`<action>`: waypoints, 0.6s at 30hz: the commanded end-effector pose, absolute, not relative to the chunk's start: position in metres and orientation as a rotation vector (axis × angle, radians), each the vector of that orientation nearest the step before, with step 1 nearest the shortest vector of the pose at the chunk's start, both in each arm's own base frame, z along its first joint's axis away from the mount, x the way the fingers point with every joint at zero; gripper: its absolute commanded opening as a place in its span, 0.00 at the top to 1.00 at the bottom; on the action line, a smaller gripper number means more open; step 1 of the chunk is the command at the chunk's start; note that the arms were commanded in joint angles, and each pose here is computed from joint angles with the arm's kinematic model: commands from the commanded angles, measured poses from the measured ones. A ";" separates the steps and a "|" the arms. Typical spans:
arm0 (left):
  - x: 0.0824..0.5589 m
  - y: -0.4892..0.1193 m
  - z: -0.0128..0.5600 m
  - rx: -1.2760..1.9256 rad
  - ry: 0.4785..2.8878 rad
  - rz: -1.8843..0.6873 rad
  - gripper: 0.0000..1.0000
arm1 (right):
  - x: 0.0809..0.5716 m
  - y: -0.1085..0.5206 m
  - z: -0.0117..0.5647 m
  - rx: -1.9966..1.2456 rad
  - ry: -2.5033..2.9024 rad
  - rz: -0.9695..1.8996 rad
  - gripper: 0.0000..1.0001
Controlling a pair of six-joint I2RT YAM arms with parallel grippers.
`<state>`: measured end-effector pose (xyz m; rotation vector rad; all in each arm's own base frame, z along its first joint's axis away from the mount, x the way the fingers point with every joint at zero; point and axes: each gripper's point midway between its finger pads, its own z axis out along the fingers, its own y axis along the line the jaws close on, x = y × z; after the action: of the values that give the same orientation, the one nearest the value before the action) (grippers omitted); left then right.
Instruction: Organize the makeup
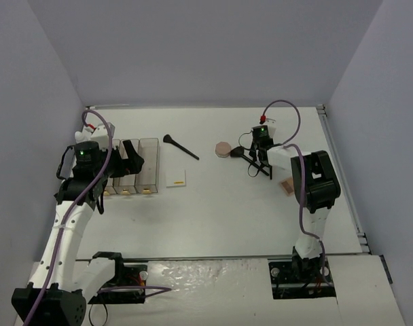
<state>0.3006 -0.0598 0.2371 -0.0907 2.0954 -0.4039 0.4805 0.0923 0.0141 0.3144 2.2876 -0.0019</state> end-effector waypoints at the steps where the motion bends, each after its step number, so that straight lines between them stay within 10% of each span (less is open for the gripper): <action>1: 0.312 -0.071 0.264 -0.062 1.988 -0.478 0.12 | 0.502 0.091 0.045 0.318 2.198 -0.003 0.99; 8: 0.314 -0.100 0.273 -0.027 1.967 -0.566 0.09 | 0.504 0.123 0.131 0.166 2.013 0.216 1.00; 18: 0.315 -0.189 0.292 0.032 1.890 -0.750 0.07 | 0.383 0.242 0.243 -0.274 1.660 0.694 1.00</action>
<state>0.2992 -0.1449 0.2501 0.0298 2.0428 -0.6478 0.4341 0.1749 0.1860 -0.0401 1.9142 0.4367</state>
